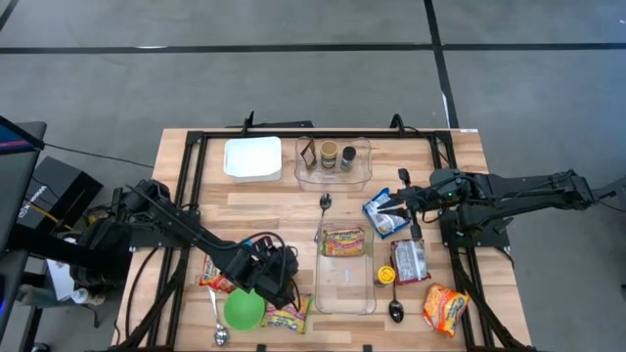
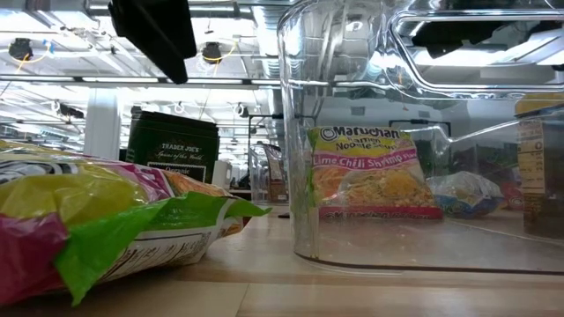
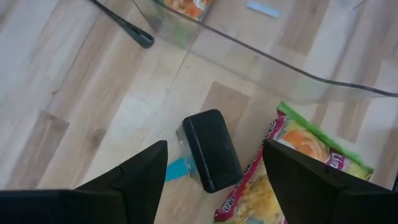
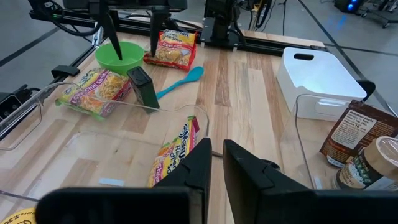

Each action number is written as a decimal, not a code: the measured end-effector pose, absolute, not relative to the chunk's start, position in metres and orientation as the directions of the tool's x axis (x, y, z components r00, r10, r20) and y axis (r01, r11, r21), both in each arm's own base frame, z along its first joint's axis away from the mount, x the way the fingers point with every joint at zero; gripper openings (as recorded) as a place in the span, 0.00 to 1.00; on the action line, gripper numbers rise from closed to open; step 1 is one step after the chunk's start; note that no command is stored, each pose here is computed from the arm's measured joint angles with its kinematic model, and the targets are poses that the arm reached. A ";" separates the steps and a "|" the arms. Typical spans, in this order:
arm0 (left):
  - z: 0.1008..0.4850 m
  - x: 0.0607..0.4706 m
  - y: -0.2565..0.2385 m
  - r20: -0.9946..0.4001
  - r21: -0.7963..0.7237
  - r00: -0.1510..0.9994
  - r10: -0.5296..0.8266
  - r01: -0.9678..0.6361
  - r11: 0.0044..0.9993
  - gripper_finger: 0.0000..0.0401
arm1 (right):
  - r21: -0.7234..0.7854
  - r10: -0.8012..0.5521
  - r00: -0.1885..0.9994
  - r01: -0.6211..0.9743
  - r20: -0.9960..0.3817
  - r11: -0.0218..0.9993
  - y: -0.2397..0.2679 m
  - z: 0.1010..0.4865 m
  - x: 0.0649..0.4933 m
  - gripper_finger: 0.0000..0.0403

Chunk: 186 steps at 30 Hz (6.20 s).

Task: Pick & Place Food Item
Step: Put the black seasoning can into the top transparent bin

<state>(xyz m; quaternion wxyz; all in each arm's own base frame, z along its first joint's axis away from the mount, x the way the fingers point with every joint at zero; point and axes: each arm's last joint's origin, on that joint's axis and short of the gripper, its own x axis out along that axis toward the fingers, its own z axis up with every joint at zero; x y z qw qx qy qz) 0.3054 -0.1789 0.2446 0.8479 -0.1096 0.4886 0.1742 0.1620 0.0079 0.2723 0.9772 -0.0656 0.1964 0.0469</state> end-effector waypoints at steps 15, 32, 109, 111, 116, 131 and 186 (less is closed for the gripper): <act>0.217 0.305 -0.179 -0.861 -0.071 0.488 0.142 -0.393 0.917 0.65 | -0.110 0.066 0.918 -0.117 -0.390 0.987 0.008 0.272 0.162 0.09; 0.206 0.302 -0.176 -0.865 -0.052 0.478 0.151 -0.385 0.922 0.65 | -0.109 0.066 0.919 -0.118 -0.390 0.987 0.008 0.272 0.162 0.09; 0.184 0.295 -0.165 -0.857 0.100 0.453 0.247 -0.324 0.941 0.40 | -0.098 0.066 0.908 -0.116 -0.414 0.988 0.008 0.270 0.161 0.09; 0.184 0.295 -0.165 -0.857 0.100 0.452 0.247 -0.324 0.941 0.37 | -0.097 0.066 0.908 -0.116 -0.414 0.988 0.008 0.270 0.161 0.09; 0.184 0.295 -0.165 -0.857 0.100 0.453 0.247 -0.324 0.941 0.34 | -0.098 0.066 0.908 -0.117 -0.414 0.988 0.008 0.270 0.161 0.09; 0.184 0.295 -0.165 -0.857 0.099 0.453 0.247 -0.325 0.941 0.34 | -0.098 0.066 0.907 -0.117 -0.415 0.988 0.008 0.270 0.161 0.09; 0.349 0.289 0.000 -0.325 0.276 0.789 0.521 -0.448 0.850 0.35 | -0.101 0.064 0.910 -0.115 -0.409 0.988 0.008 0.270 0.161 0.09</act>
